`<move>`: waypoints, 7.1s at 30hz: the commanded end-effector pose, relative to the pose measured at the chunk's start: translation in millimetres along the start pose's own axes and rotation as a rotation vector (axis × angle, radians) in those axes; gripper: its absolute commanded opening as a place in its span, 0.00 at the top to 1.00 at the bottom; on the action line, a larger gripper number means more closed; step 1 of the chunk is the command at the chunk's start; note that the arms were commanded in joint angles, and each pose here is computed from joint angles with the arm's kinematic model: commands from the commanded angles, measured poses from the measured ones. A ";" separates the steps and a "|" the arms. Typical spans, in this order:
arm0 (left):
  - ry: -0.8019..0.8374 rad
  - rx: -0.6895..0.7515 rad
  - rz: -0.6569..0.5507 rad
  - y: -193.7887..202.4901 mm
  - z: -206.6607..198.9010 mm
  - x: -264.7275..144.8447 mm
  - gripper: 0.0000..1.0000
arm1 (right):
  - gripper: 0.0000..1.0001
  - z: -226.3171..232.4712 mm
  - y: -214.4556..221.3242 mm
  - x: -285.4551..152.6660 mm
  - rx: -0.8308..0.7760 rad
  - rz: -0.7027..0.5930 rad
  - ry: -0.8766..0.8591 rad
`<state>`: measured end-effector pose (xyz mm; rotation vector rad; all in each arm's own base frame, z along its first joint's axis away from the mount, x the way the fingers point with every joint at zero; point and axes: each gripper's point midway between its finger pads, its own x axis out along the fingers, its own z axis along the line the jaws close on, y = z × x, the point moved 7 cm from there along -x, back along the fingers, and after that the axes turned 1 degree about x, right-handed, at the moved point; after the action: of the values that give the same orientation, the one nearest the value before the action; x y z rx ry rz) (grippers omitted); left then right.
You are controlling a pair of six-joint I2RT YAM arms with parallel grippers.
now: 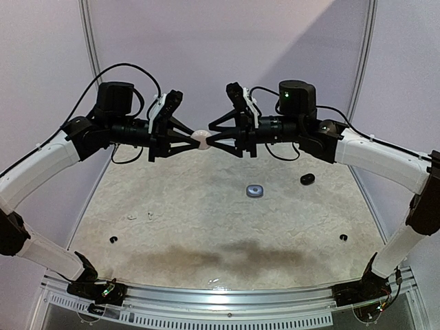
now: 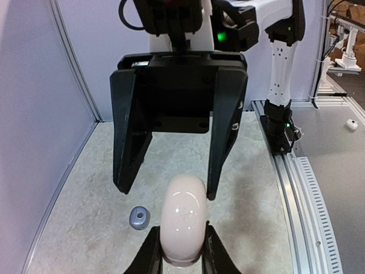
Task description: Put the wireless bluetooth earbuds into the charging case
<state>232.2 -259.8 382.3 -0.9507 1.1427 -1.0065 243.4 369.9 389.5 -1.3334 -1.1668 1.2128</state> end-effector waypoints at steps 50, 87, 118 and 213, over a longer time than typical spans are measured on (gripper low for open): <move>0.028 -0.129 -0.236 -6.6 -5.3 10.5 0.64 | 1.00 3.7 -27.4 -13.5 -0.006 -0.166 -0.043; 0.057 0.110 -0.115 0.2 -22.9 14.6 1.00 | 0.55 -29.2 -16.7 0.0 0.086 -0.042 0.179; -0.040 -0.203 -0.425 -41.1 -0.9 3.6 1.00 | 0.47 -3.6 -21.3 -15.7 0.204 -0.207 -0.013; -0.508 -0.528 0.446 135.1 18.2 -60.0 0.15 | 1.00 -38.8 -2.6 -34.8 0.194 -0.150 0.338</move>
<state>251.4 -198.7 323.1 -1.2502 1.0771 -0.4019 271.5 343.6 392.1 -1.1814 -0.9870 0.9963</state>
